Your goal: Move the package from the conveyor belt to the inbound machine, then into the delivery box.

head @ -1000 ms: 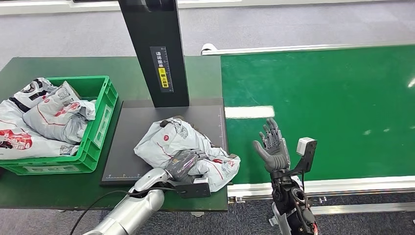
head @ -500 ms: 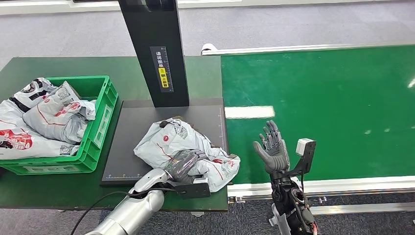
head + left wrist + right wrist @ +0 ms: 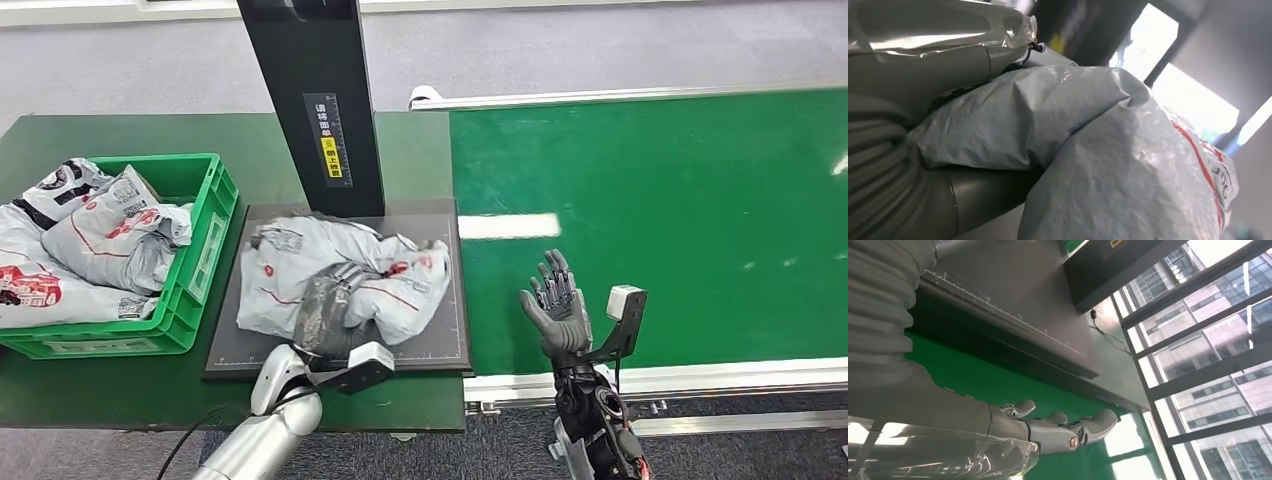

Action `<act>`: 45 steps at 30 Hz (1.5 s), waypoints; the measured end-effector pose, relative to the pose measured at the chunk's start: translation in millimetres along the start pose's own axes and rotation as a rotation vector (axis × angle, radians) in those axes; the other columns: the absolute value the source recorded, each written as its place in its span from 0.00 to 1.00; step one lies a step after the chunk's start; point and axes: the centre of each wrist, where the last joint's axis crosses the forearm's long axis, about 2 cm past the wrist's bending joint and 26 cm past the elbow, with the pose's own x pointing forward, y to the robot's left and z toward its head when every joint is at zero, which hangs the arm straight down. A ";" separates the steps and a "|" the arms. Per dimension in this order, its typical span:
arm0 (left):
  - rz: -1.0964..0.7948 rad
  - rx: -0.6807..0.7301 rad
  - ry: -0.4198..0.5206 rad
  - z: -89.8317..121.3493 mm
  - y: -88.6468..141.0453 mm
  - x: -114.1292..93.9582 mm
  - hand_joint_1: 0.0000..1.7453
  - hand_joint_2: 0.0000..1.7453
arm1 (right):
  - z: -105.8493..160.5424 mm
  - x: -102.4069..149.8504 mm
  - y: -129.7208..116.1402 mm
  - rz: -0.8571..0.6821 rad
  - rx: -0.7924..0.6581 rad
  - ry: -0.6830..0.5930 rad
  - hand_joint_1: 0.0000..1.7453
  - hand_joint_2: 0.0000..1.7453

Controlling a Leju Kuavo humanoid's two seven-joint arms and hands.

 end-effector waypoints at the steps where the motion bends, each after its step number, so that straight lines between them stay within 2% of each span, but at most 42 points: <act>1: -0.017 0.092 -0.022 -4.7 8.9 2.0 1.00 1.00 | 0.1 -0.5 0.9 0.019 0.010 -0.006 0.00 1.00; 5: -0.046 0.454 -0.078 -28.0 64.8 7.7 1.00 1.00 | 1.1 -4.3 6.3 0.130 0.076 -0.011 0.00 1.00; 8: -0.056 0.622 -0.105 -33.7 100.5 14.2 1.00 1.00 | 2.0 -7.3 10.0 0.156 0.109 -0.004 0.00 1.00; 12: -0.076 0.740 -0.143 -34.9 127.2 24.7 1.00 1.00 | 2.4 -9.0 12.8 0.171 0.135 0.001 0.00 1.00; 19: -0.148 0.823 -0.196 -33.6 152.2 37.7 1.00 1.00 | 1.0 -9.2 16.3 0.194 0.164 0.011 0.00 1.00; 21: -0.202 0.812 -0.208 -34.7 156.1 37.4 1.00 1.00 | 0.3 -9.0 16.8 0.206 0.170 0.012 0.00 1.00; 23: -0.276 0.750 -0.177 -38.5 153.2 28.5 1.00 1.00 | 0.5 -9.2 16.9 0.222 0.173 0.014 0.00 1.00; 28: -0.453 0.515 0.122 -71.0 144.0 -22.4 1.00 1.00 | 2.4 -10.3 17.3 0.255 0.194 0.026 0.00 1.00; 30: -0.464 0.471 0.198 -81.8 147.0 -40.6 1.00 1.00 | 2.8 -10.5 17.1 0.259 0.201 0.033 0.00 1.00; 35: -0.481 0.388 0.266 -89.6 149.2 -66.6 1.00 1.00 | 3.2 -10.8 16.9 0.262 0.206 0.036 0.00 1.00; 42: -0.486 0.337 0.308 -88.1 148.5 -79.7 1.00 1.00 | 3.4 -10.8 16.8 0.261 0.207 0.037 0.00 1.00; 45: -0.465 0.324 0.373 -89.1 150.6 -84.1 1.00 1.00 | 3.3 -10.8 16.9 0.261 0.215 0.039 0.00 1.00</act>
